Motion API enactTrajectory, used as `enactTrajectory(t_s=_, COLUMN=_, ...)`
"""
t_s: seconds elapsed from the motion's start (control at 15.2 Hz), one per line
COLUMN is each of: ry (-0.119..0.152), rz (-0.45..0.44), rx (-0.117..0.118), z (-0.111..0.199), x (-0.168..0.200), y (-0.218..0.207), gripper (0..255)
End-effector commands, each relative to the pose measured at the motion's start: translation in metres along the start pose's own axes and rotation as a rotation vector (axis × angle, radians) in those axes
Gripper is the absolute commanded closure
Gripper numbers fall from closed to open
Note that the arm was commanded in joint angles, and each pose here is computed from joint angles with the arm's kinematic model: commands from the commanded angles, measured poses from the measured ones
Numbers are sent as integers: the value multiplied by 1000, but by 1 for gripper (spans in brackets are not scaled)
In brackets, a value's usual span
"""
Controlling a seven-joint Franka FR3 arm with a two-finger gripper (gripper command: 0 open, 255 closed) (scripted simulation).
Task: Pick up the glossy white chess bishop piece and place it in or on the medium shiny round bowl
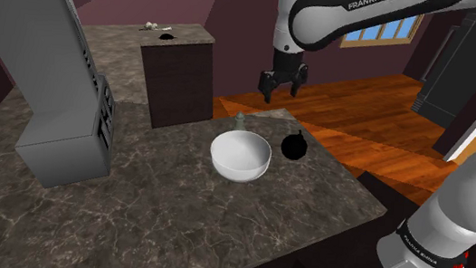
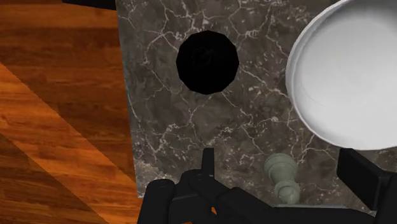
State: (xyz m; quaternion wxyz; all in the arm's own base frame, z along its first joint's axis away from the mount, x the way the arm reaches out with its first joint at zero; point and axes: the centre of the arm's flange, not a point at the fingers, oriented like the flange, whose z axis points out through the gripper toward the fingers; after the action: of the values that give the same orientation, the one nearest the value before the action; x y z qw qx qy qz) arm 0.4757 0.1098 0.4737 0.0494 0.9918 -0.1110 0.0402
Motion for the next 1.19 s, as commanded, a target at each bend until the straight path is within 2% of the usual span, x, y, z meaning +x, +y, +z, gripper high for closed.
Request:
enactTrajectory(t_s=0.0, ry=2, rz=35, rx=-17, z=14, x=19, y=-16, gripper=0)
enactTrajectory(t_s=0.92, ry=9, rz=258, rx=-140, z=130, x=147, y=-97, gripper=0)
enactTrajectory(t_s=1.12, ry=9, rz=258, rx=-140, z=146, x=147, y=-95, gripper=0)
